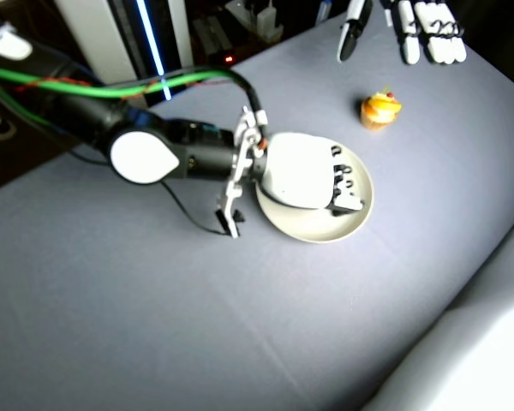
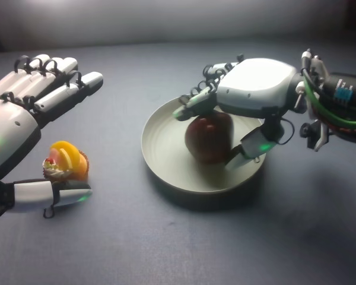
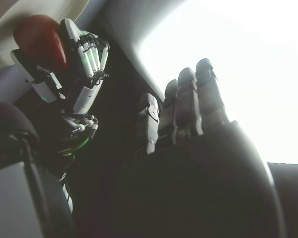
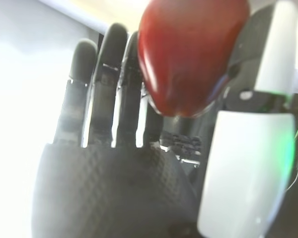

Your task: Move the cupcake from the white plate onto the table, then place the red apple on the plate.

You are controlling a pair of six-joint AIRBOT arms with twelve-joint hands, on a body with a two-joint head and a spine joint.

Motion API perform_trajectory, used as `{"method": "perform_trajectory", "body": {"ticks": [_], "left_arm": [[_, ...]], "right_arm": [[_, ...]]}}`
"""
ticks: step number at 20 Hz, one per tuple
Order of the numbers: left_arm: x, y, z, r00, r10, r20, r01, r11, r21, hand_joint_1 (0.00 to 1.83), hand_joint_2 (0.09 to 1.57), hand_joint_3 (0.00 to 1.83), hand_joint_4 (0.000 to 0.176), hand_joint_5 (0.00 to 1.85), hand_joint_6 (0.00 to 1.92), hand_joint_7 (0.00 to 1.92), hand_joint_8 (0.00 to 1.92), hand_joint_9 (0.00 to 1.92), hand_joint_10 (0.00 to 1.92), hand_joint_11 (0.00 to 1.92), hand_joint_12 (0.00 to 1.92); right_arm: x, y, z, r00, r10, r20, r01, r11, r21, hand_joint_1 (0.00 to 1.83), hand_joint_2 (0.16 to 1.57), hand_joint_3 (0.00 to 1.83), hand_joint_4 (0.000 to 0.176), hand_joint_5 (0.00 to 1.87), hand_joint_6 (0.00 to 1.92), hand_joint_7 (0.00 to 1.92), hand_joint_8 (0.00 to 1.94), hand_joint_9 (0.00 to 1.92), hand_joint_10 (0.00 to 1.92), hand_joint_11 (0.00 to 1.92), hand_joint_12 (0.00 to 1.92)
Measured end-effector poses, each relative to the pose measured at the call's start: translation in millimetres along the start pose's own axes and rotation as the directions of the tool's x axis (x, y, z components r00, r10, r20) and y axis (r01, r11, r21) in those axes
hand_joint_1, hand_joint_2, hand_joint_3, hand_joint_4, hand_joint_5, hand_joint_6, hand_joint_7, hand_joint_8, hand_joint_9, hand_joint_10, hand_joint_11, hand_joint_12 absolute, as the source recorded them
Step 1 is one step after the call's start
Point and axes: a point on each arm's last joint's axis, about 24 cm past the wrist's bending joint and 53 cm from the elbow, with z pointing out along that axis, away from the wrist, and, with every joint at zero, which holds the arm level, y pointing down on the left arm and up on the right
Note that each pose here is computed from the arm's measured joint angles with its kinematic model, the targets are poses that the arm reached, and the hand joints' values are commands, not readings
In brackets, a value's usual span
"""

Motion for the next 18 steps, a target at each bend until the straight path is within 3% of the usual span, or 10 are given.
{"method": "perform_trajectory", "body": {"ticks": [1, 2, 6, 8, 9, 10, 11, 12, 13, 18], "left_arm": [[0.1, -0.1, 0.0, 1.0, -0.001, 0.0, 0.001, 1.0, 0.001, 0.81, 0.91, 0.01, 0.115, 0.1, 0.0, 0.0, 0.0, 0.0, 0.0, 0.0, 0.0], [-0.8, -1.8, 0.4, 1.0, -0.001, 0.004, 0.001, 1.0, 0.007, 0.8, 0.91, 0.0, 0.12, 0.09, 0.0, 0.0, 0.0, 0.0, 0.0, 0.0, 0.0], [-3.3, 1.1, -0.7, 0.9998, -0.013, 0.015, 0.013, 0.9999, -0.003, 0.82, 0.9, 0.0, 0.119, 0.1, 0.0, 0.0, 0.0, 0.0, 0.0, 0.0, 0.0], [-3.4, 1.0, -1.4, 0.9995, -0.026, 0.016, 0.026, 0.9997, -0.002, 0.81, 0.89, 0.0, 0.121, 0.09, 0.0, 0.0, 0.0, 0.0, 0.0, 0.0, 0.0], [-3.6, -0.8, -2.8, 0.9993, -0.031, 0.02, 0.031, 0.9995, 0.004, 0.81, 0.9, 0.0, 0.12, 0.1, 0.0, 0.0, 0.0, 0.0, 0.0, 0.0, 0.0], [-3.3, -2.3, -3.4, 0.9993, -0.031, 0.02, 0.03, 0.9995, 0.01, 0.81, 0.9, 0.0, 0.12, 0.1, 0.0, 0.0, 0.0, 0.0, 0.0, 0.0, 0.0], [-3.0, -3.9, -5.4, 0.9991, -0.037, 0.02, 0.037, 0.9992, 0.017, 0.81, 0.9, 0.0, 0.122, 0.09, 0.0, 0.0, 0.0, 0.0, 0.0, 0.0, 0.0], [-3.1, -3.4, -7.1, 0.9986, -0.048, 0.021, 0.048, 0.9987, 0.018, 0.79, 0.89, 0.0, 0.15, 0.04, 0.0, 0.0, 0.0, 0.0, 0.0, 0.0, 0.0], [-5.2, -2.3, -8.6, 0.9979, -0.057, 0.031, 0.056, 0.9983, 0.016, 0.8, 0.89, 0.0, 0.171, 0.02, 0.0, 0.0, 0.0, 0.0, 0.0, 0.0, 0.0], [-24.1, -19.8, -19.0, 0.9929, -0.066, 0.099, 0.059, 0.9955, 0.074, 0.88, 0.87, 0.0, 0.176, 0.0, 0.0, 0.0, 0.0, 0.0, 0.0, 0.0, 0.0]], "right_arm": [[1.0, 2.9, -1.0, 1.0, 0.004, -0.002, -0.004, 1.0, -0.006, 1.13, 0.91, 0.0, 0.064, 0.43, 0.0, 0.44, 0.0, 0.53, 0.01, 0.15, 1.13], [-1.4, 6.9, -4.3, 1.0, 0.011, 0.002, -0.011, 1.0, -0.02, 1.14, 0.9, 0.0, 0.088, 0.33, 0.0, 0.32, 0.0, 0.32, 0.0, 0.03, 0.9], [-42.4, -16.2, -41.2, 0.991, 0.086, 0.1, -0.087, 0.996, -0.001, 1.14, 0.89, 0.0, 0.071, 0.18, 0.0, 0.17, 0.0, 0.14, 0.0, 0.0, 0.53], [-47.1, -27.1, -59.2, 0.987, 0.109, 0.118, -0.112, 0.994, 0.017, 1.15, 0.89, 0.0, 0.057, 0.13, 0.0, 0.11, 0.0, 0.18, 0.0, 0.0, 0.69], [-46.4, -29.3, -71.9, 0.982, 0.138, 0.13, -0.14, 0.99, 0.01, 0.94, 0.91, 0.0, 0.118, 0.01, 0.0, 0.01, 0.0, 0.03, 0.0, 0.0, 0.42], [-46.6, -28.7, -78.6, 0.977, 0.157, 0.141, -0.158, 0.987, -0.003, 0.94, 0.91, 0.0, 0.118, 0.01, 0.0, 0.01, 0.0, 0.03, 0.0, 0.0, 0.42], [-51.7, -28.6, -96.2, 0.962, 0.204, 0.179, -0.202, 0.979, -0.031, 0.86, 0.9, 0.0, 0.15, 0.0, 0.0, 0.0, 0.0, 0.01, 0.0, 0.0, 0.39], [-58.2, -26.6, -114.0, 0.948, 0.236, 0.213, -0.228, 0.972, -0.063, 0.75, 0.83, 0.0, 0.175, 0.0, 0.0, 0.0, 0.0, 0.0, 0.0, 0.0, 0.08], [-65.5, -23.6, -131.0, 0.929, 0.269, 0.252, -0.253, 0.963, -0.096, 0.78, 0.84, 0.0, 0.176, 0.0, 0.0, 0.0, 0.0, 0.0, 0.0, 0.0, 0.01], [-82.4, 4.4, -196.7, 0.857, 0.319, 0.406, -0.24, 0.942, -0.234, 0.82, 0.88, 0.01, 0.176, 0.0, 0.0, 0.0, 0.0, 0.0, 0.0, 0.0, 0.0]]}}
